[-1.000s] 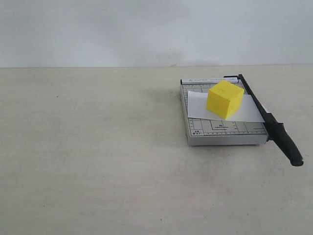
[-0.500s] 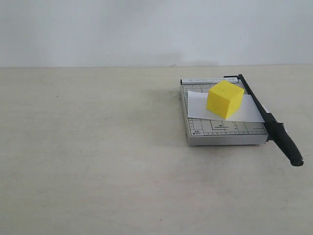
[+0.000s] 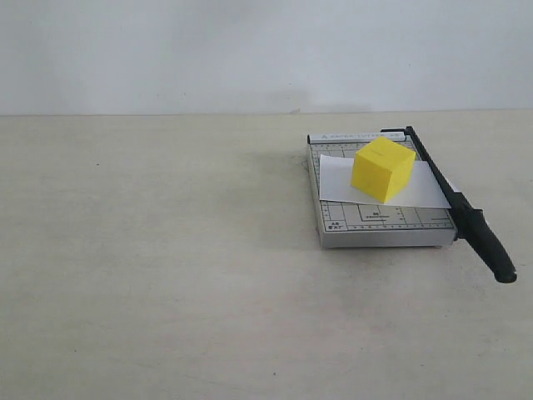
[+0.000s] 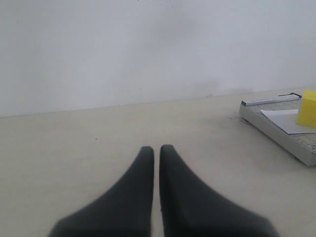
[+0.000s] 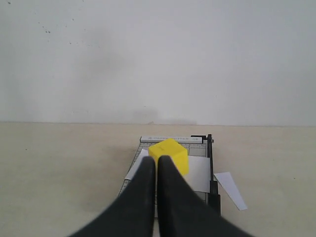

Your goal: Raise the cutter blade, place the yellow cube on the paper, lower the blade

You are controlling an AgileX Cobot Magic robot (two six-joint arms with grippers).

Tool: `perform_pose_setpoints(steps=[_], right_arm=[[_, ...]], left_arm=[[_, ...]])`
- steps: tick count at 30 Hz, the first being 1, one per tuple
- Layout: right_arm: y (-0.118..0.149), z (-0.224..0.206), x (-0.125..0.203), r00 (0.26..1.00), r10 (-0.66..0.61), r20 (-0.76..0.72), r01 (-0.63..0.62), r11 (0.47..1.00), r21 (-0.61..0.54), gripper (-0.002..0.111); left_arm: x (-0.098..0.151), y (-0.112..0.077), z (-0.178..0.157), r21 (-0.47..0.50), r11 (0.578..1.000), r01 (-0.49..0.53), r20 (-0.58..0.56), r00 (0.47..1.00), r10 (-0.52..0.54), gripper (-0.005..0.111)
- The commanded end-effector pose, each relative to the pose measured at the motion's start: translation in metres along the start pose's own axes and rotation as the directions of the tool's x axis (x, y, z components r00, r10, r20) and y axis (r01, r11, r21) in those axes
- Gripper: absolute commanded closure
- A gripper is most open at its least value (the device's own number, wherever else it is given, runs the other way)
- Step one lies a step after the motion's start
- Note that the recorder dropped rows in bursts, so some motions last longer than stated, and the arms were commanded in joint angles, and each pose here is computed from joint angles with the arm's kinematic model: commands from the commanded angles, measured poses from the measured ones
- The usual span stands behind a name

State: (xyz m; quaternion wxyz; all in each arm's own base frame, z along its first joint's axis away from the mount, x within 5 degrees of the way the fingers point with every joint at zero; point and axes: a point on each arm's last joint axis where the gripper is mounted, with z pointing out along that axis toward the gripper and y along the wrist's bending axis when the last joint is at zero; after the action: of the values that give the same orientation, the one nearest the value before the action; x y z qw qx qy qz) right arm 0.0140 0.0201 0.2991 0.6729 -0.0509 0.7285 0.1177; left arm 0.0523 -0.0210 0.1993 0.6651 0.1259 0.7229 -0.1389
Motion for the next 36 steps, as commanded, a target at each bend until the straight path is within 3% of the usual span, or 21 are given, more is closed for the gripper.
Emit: perform_pose_setpoints(steps=[1,9,13,19,22,29,34,36], right_arm=[[0.000,-0.001,0.000,1.000,0.005,0.010,-0.005,1.000,0.007,0.107],[0.000,-0.001,-0.001,1.000,0.000,0.014,0.000,1.000,0.011,0.107],[-0.008,0.006,0.004,0.997,-0.029,0.067,0.024,0.998,0.065,0.107],[-0.024,0.025,0.033,0.993,-0.033,0.116,0.014,0.986,0.165,0.107],[-0.029,0.031,0.051,0.995,0.046,0.088,-0.061,0.982,0.178,0.107],[-0.034,0.039,0.076,0.998,0.033,0.061,-0.045,0.979,0.198,0.107],[-0.037,0.042,0.080,0.984,0.012,0.180,-0.048,0.979,0.199,0.107],[-0.037,0.042,0.082,0.987,0.010,0.159,-0.042,0.979,0.201,0.107]], left_arm=[[0.001,0.000,0.000,-0.002,1.000,0.007,0.006,1.000,-0.007,0.102],[0.001,0.000,0.000,-0.002,1.000,0.007,0.006,1.000,-0.007,0.102],[0.001,0.000,0.000,-0.002,1.000,0.007,0.006,1.000,-0.007,0.102],[0.001,0.000,0.000,-0.002,1.000,0.007,0.006,1.000,-0.007,0.102],[0.001,0.000,0.000,-0.002,1.000,-0.002,0.006,1.000,0.002,0.102],[0.001,0.000,0.000,-0.002,1.000,-0.002,0.006,1.000,0.002,0.102],[0.001,0.000,0.000,-0.002,1.000,-0.002,0.006,1.000,0.002,0.102],[0.001,0.000,0.000,-0.002,1.000,-0.002,0.006,1.000,0.002,0.102]])
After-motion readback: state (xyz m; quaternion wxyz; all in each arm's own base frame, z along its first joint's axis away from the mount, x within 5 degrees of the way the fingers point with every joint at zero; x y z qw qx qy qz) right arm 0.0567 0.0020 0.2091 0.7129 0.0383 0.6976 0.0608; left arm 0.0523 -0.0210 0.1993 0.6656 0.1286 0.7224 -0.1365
